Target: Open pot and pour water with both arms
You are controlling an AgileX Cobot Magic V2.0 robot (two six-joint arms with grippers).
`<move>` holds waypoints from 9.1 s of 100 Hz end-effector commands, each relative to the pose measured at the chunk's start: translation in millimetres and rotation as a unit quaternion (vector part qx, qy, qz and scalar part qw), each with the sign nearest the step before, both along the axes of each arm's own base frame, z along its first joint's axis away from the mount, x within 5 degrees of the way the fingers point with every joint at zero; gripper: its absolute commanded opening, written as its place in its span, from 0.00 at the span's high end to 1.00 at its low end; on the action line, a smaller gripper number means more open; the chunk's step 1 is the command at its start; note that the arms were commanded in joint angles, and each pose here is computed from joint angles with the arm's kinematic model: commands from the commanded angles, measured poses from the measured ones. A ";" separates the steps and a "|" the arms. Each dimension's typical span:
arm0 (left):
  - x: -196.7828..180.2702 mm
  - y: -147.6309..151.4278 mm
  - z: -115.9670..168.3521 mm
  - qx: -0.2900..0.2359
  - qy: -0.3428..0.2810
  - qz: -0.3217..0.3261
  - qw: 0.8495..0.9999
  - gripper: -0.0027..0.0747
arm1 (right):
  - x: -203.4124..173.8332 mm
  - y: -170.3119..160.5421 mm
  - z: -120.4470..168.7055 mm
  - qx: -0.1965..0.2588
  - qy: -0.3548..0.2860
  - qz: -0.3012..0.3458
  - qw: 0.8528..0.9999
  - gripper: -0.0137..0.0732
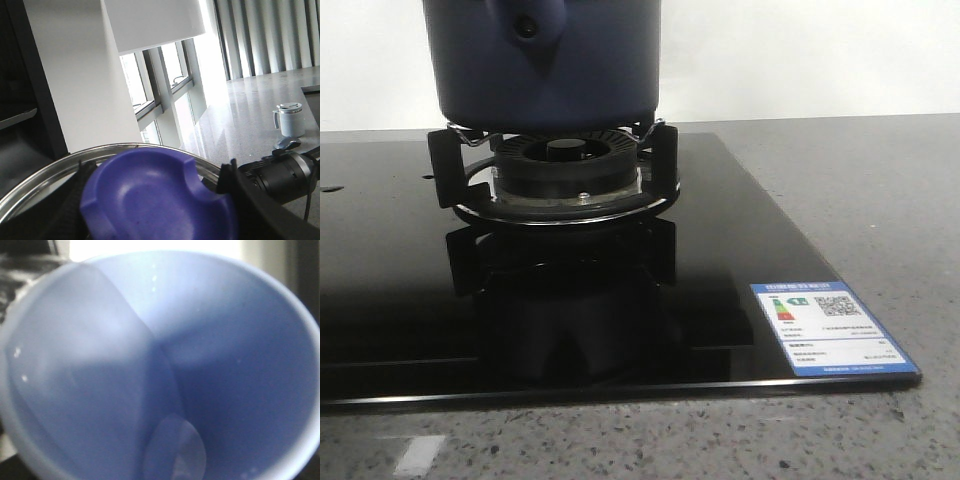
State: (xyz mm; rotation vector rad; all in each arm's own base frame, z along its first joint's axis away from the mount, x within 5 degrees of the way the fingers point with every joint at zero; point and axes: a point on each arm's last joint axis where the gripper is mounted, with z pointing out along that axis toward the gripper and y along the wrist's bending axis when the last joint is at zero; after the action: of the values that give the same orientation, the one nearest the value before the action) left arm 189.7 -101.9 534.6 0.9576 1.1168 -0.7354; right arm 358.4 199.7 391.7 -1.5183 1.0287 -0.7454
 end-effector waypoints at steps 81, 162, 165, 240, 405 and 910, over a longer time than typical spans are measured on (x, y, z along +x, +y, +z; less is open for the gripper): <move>-17.7 2.6 19.3 -0.040 -0.023 -0.011 0.999 0.52 | -14.9 -0.8 61.3 -0.164 -0.262 0.063 0.949 0.49; -17.6 -7.6 13.1 -0.005 -0.026 -0.016 1.000 0.52 | -40.1 -31.9 73.2 0.296 0.142 -0.069 0.942 0.49; -18.2 -8.8 12.4 0.000 -0.027 -0.017 0.999 0.52 | -42.0 -38.8 74.0 0.304 0.158 -0.083 0.936 0.49; 55.6 -29.2 -34.9 0.031 0.069 -0.034 0.997 0.52 | -81.1 -195.7 -58.6 0.593 0.191 -0.319 0.714 0.49; 132.7 -40.3 -132.5 0.026 0.168 0.014 0.985 0.52 | -231.0 -180.1 20.1 0.673 0.167 -0.167 0.701 0.92; -135.9 98.2 -358.5 -0.016 0.219 0.516 0.828 0.99 | -347.8 -175.2 -66.3 0.604 0.118 -0.033 0.787 0.92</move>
State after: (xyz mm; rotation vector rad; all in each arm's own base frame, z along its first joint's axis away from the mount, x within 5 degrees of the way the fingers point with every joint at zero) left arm 53.6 -3.8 183.7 0.0563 1.8088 -0.0345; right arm 11.1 27.3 312.6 -0.4745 1.4122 0.1663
